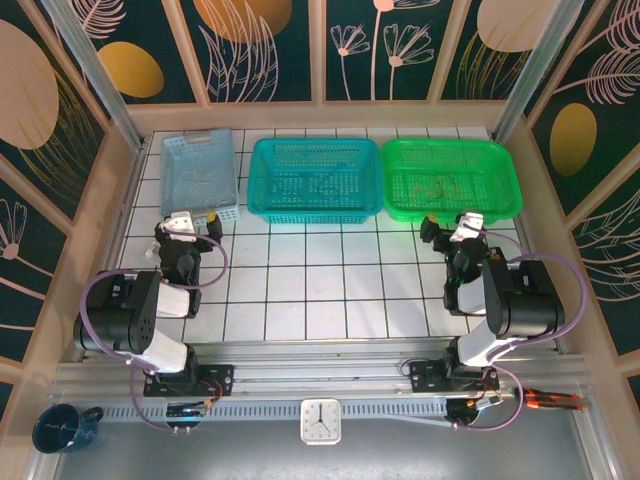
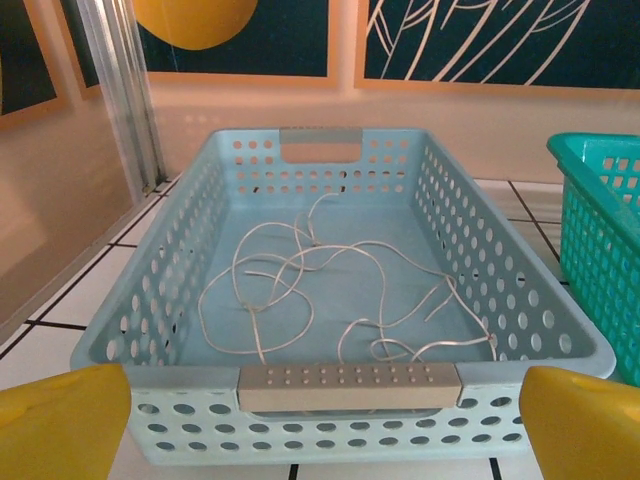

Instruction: Untangle the cables

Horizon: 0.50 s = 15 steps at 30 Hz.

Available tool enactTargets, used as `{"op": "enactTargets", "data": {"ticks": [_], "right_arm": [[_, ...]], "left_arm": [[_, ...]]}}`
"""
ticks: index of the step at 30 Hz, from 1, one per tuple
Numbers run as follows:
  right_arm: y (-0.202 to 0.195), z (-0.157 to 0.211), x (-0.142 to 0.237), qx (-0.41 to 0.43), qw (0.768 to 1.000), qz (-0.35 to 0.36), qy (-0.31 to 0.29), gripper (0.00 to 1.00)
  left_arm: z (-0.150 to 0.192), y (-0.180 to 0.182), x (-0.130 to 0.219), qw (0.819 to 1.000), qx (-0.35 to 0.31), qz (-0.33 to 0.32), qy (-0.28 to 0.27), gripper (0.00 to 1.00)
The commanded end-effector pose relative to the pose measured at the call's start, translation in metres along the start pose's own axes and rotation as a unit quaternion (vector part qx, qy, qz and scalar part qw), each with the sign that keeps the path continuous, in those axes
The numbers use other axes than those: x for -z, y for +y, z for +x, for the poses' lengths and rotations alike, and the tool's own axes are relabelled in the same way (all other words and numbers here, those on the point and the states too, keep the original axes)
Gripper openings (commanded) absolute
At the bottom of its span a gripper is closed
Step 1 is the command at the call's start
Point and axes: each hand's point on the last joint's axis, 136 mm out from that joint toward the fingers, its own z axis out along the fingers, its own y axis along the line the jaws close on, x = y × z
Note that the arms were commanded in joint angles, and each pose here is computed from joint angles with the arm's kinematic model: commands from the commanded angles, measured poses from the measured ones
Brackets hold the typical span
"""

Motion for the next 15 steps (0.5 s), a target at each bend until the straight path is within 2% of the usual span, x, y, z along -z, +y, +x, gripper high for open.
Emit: {"op": "enactTargets", "data": {"ticks": [1, 15], "right_arm": [[0.0002, -0.0136, -0.0039, 0.013, 1.0, 0.006, -0.024, 0.99], [0.001, -0.0134, -0.0046, 0.013, 1.0, 0.003, -0.023, 0.99]], "left_arm": [[-0.005, -0.0005, -0.0039, 1.0, 0.005, 0.004, -0.005, 0.99], [-0.0057, 0.0035, -0.0024, 1.0, 0.008, -0.003, -0.008, 0.99]]}}
